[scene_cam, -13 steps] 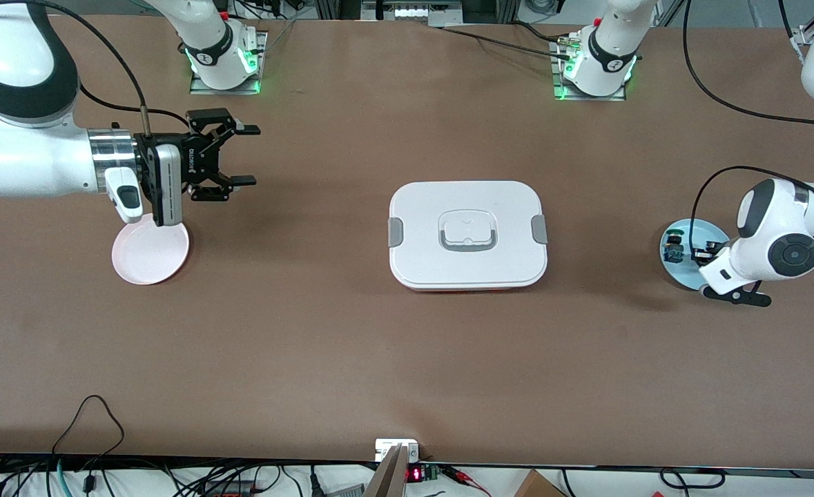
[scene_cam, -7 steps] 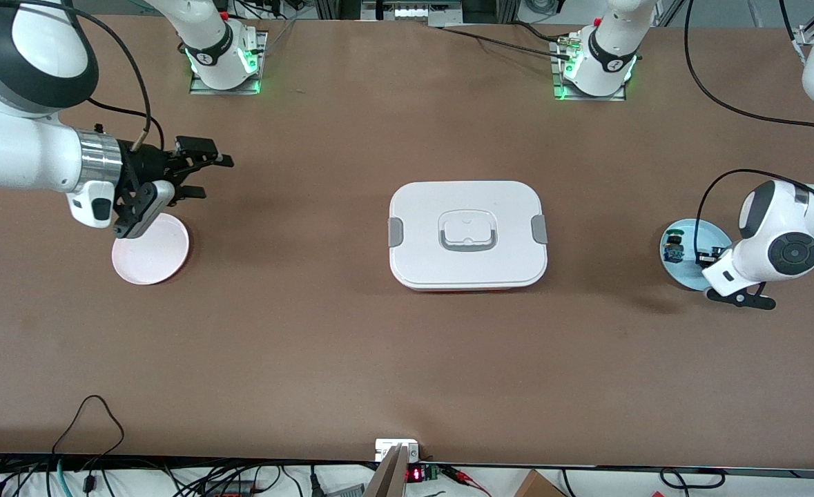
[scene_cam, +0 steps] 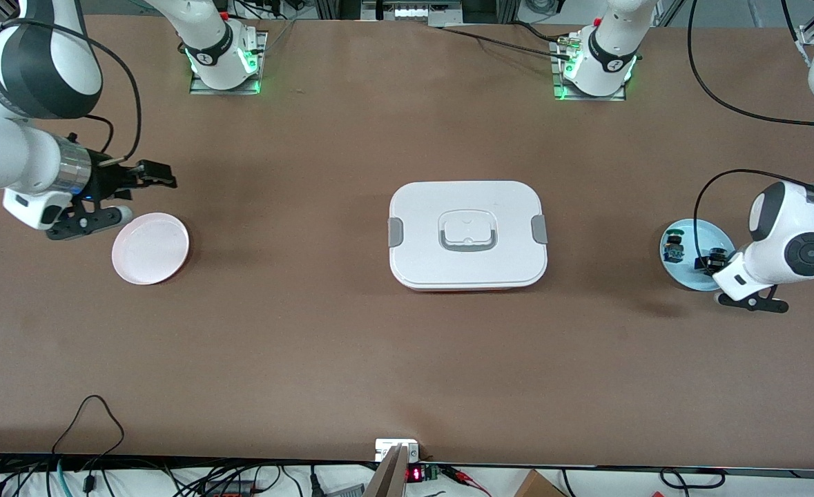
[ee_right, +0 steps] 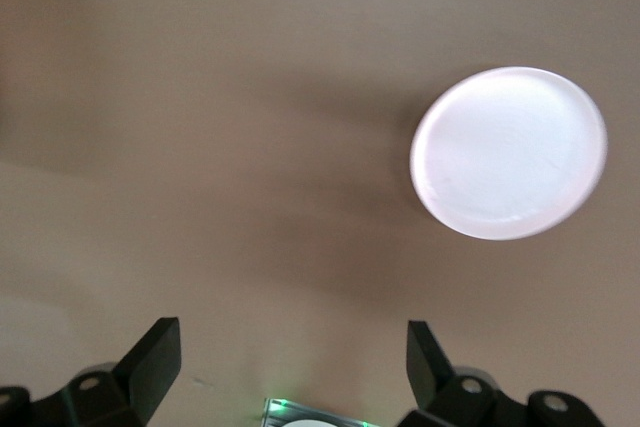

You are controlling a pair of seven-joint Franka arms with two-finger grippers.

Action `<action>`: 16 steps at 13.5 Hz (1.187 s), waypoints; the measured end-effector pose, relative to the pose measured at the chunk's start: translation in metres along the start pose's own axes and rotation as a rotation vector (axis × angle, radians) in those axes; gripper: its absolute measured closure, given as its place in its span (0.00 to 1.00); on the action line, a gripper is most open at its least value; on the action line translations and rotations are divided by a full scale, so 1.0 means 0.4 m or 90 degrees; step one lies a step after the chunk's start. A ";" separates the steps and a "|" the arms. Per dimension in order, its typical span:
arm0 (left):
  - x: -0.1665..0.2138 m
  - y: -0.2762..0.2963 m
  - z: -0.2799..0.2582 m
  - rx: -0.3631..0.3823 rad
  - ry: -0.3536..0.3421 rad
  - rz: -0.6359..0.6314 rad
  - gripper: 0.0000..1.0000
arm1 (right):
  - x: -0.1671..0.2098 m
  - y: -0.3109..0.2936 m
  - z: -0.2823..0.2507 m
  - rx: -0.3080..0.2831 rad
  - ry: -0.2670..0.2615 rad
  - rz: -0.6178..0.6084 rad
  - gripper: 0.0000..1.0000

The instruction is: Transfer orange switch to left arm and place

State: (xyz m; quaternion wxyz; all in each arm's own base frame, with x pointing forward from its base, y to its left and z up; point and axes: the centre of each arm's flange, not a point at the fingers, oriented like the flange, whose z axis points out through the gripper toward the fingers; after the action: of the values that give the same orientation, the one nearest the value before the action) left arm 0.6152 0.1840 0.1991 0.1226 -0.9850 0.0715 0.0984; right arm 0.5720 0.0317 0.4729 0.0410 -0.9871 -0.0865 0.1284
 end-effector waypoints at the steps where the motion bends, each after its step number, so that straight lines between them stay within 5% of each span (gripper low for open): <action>1: 0.010 -0.002 -0.024 0.001 0.011 -0.002 0.00 | -0.002 0.023 -0.021 -0.019 0.007 0.018 0.00; 7: 0.050 0.070 -0.349 0.014 0.036 0.010 0.00 | -0.014 0.092 -0.122 -0.125 0.045 0.047 0.00; 12: 0.026 0.151 -0.708 -0.033 0.071 0.020 0.00 | -0.015 0.045 -0.237 -0.030 0.125 0.092 0.00; 16: -0.063 0.240 -0.902 -0.088 0.089 0.024 0.00 | -0.055 0.039 -0.259 -0.024 0.118 0.104 0.00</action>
State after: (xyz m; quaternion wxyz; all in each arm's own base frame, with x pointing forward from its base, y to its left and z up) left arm 0.6386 0.0027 0.5256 0.0471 -0.9940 0.0916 0.0364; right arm 0.5807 0.0065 0.5764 0.0194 -0.9991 -0.0039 0.0376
